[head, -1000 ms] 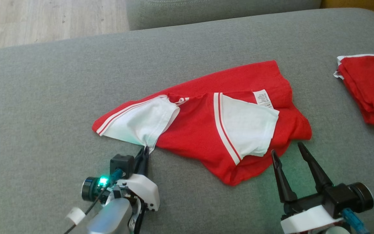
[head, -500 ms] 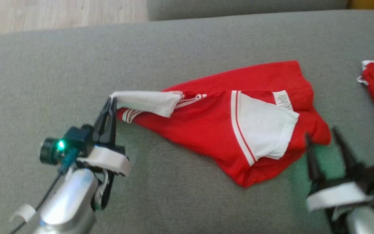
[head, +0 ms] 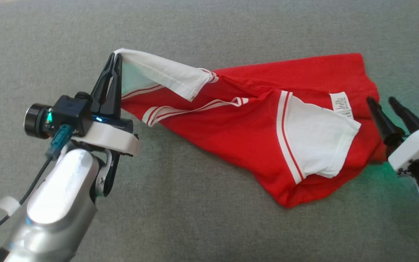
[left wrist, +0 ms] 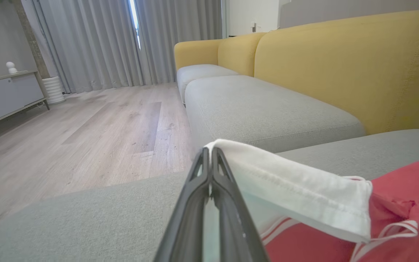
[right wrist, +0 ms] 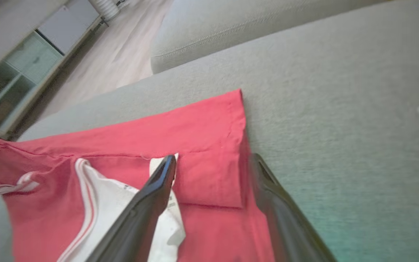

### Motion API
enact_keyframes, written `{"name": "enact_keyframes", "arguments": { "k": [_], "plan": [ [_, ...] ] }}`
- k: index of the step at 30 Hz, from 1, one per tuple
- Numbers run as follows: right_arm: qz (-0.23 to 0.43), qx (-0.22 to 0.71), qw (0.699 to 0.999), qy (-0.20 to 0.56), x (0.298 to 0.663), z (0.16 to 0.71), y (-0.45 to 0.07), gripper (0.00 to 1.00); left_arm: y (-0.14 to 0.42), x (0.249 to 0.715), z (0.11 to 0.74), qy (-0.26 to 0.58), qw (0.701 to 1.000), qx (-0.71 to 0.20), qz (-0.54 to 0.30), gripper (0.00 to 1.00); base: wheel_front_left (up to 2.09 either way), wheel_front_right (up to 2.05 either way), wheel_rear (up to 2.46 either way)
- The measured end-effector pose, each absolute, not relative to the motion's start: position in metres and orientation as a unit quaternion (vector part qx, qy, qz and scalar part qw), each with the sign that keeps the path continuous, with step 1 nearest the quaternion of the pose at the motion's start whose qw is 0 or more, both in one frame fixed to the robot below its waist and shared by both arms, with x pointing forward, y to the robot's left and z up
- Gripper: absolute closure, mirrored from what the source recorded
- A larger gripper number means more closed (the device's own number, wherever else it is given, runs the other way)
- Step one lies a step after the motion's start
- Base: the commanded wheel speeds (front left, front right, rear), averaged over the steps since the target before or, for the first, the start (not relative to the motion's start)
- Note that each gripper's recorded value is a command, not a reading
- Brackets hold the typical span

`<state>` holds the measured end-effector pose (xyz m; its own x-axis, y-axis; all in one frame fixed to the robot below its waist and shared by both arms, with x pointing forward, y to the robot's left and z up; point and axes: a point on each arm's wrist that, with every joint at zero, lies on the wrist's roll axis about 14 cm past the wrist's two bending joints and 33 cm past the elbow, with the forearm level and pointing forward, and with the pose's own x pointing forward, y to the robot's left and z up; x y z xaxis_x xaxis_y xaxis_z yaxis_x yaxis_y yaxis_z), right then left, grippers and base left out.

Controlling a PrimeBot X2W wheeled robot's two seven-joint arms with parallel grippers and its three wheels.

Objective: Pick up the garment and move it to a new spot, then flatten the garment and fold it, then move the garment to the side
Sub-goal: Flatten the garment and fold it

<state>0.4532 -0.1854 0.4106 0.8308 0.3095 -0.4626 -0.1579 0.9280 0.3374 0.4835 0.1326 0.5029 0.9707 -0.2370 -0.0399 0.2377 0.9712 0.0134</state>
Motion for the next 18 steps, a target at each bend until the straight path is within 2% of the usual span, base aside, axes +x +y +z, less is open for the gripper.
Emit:
{"name": "enact_keyframes", "arguments": {
  "k": [6, 18],
  "plan": [
    [0.151, 0.238, 0.911, 0.302, 0.456, 0.410, -0.170, 0.00, 0.135, 0.483, 0.493, 0.031, 0.993, 0.008, -0.117, 1.00, 0.00, 0.00, 0.00],
    [0.156, 0.236, 0.901, 0.329, 0.458, 0.396, -0.173, 0.00, 0.137, 0.485, 0.490, 0.035, 0.993, 0.012, -0.116, 1.00, 0.00, 0.00, 0.00]
  ]
}}
